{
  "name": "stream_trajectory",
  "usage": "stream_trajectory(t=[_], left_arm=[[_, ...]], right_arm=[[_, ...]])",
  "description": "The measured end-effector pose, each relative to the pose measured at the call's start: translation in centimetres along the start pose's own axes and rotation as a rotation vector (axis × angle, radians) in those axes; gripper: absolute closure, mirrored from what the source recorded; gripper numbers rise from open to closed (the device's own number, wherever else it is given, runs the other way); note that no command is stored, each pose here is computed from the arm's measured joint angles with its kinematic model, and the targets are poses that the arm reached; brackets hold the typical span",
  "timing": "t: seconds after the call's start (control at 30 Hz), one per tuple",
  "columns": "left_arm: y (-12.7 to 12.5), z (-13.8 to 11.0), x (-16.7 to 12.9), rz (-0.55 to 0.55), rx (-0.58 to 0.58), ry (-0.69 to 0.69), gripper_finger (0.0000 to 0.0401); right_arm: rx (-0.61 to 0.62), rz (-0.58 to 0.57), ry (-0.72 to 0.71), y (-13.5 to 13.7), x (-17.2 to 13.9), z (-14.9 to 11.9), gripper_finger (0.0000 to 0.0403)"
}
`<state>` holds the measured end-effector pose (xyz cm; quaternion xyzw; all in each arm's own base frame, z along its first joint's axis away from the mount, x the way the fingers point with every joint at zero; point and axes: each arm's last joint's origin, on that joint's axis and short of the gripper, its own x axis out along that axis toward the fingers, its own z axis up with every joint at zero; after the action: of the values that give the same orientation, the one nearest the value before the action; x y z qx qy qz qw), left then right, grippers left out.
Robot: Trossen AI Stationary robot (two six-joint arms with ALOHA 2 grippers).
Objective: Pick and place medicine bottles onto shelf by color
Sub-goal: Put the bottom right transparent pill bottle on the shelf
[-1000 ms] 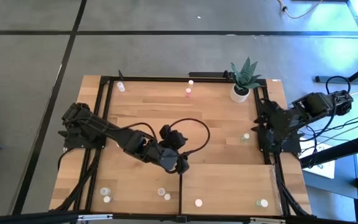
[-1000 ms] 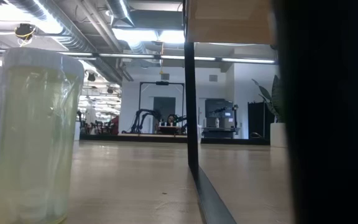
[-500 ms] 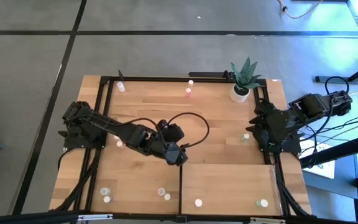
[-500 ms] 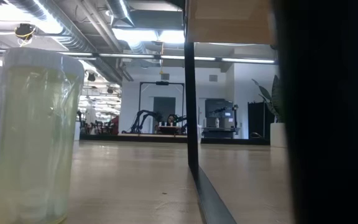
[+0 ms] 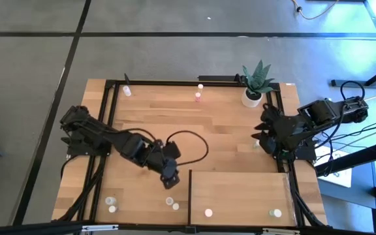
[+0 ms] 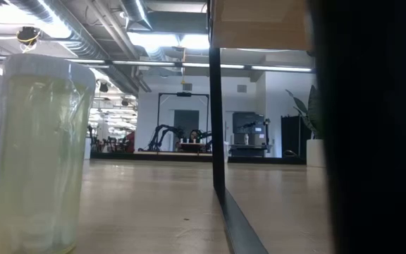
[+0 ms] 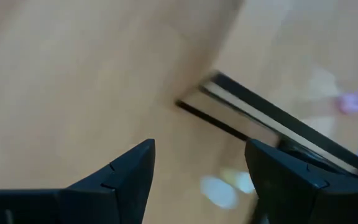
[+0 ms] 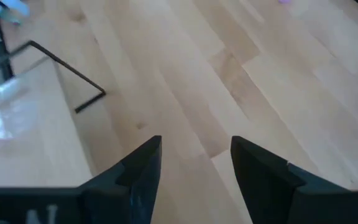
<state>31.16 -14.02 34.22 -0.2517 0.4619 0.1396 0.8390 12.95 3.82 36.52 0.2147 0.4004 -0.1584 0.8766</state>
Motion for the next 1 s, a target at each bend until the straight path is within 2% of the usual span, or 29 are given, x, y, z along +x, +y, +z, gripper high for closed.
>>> stream_trajectory(t=[0.23,0.4,0.53,0.7,0.9,1.0], left_arm=[[-1.8,-2.8,-0.7,-0.034,-0.185,0.042,0.0158],[-3.0,-4.8,-0.6,-0.049,-0.205,-0.012,0.0158],[-3.9,-6.2,-0.7,-0.095,-0.168,-0.012,0.0158],[-4.2,-7.9,-0.2,-0.092,-0.042,-0.016,0.0158],[-3.7,-9.7,1.0,-0.036,0.156,-0.035,0.0158],[-3.1,-10.4,1.9,-0.009,0.21,-0.022,0.0158]], right_arm=[[-0.061,0.054,-0.051,0.5,0.0,0.5,0.0208],[-0.07,0.063,-0.06,0.6,0.0,0.6,0.0208],[-0.073,0.069,-0.055,0.7,0.0,0.6,0.0208],[-0.117,0.067,-0.057,0.7,0.0,0.6,0.0208],[-0.148,0.067,-0.059,0.7,0.0,0.6,0.0208],[-0.151,0.067,-0.059,0.7,0.0,0.6,0.0208]])
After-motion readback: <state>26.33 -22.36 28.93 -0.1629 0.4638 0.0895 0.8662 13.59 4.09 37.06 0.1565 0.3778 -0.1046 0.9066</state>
